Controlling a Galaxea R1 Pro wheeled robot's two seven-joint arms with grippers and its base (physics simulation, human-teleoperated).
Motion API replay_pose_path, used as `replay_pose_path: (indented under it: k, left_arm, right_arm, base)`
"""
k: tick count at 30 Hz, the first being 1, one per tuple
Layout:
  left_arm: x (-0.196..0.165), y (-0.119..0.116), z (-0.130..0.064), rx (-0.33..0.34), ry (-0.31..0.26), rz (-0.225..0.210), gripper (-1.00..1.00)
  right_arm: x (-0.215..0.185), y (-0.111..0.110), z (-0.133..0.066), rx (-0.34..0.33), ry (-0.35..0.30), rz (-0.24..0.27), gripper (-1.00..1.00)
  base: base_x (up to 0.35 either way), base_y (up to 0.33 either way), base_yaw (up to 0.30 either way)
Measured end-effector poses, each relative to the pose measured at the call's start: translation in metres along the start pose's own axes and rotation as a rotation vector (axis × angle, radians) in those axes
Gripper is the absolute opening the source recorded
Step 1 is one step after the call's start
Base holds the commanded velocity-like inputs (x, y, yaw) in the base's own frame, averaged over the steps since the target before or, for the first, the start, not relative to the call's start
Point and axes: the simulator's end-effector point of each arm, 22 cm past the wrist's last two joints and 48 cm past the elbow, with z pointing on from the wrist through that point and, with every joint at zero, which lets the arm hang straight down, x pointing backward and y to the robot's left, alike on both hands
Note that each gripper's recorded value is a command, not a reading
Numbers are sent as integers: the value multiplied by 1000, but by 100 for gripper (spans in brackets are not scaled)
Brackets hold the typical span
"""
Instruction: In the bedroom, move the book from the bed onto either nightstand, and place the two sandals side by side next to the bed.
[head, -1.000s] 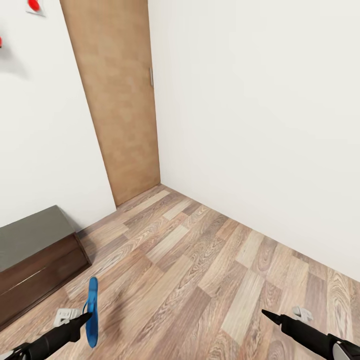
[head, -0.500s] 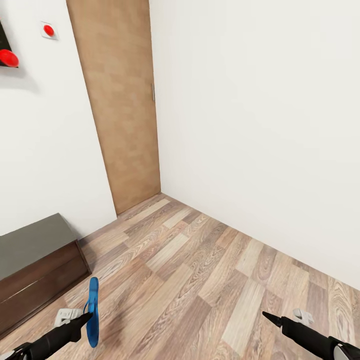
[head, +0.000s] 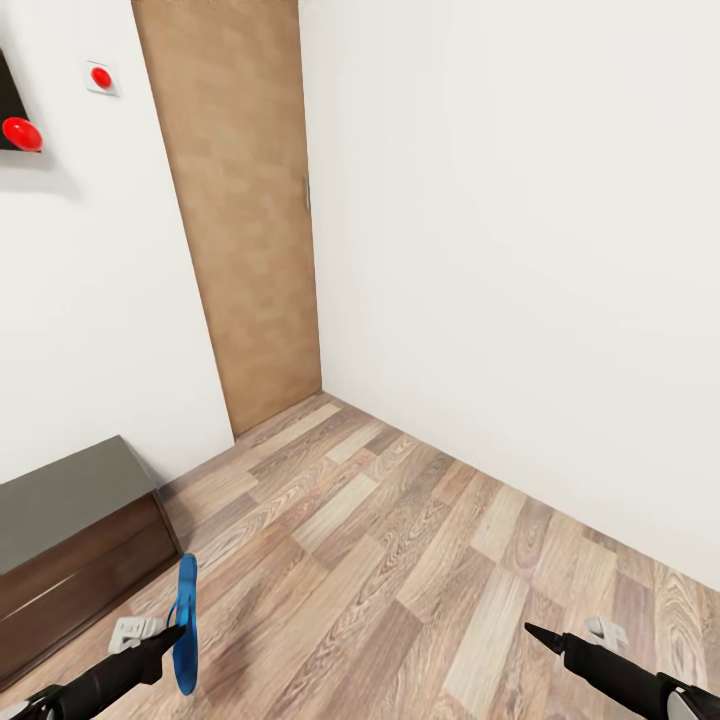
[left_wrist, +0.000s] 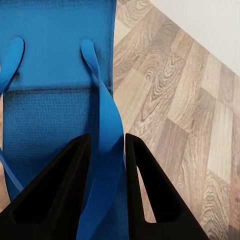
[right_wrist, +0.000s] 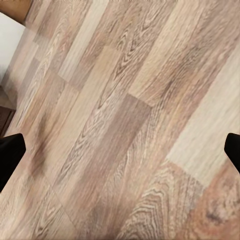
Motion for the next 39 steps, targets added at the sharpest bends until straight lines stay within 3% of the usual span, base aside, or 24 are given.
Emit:
replay_pose_path:
  k: [13,39]
  left_arm:
    - [-25,-14,-7,4,1,-4,-100]
    - [-26,-17,-8,7,6,-6,-100]
  right_arm:
    - [-19,18,-12,1,1,2,100]
    - [-22,21,-13,0,0,0,100]
  base:
    - [0,0,0]
    - [0,0,0]
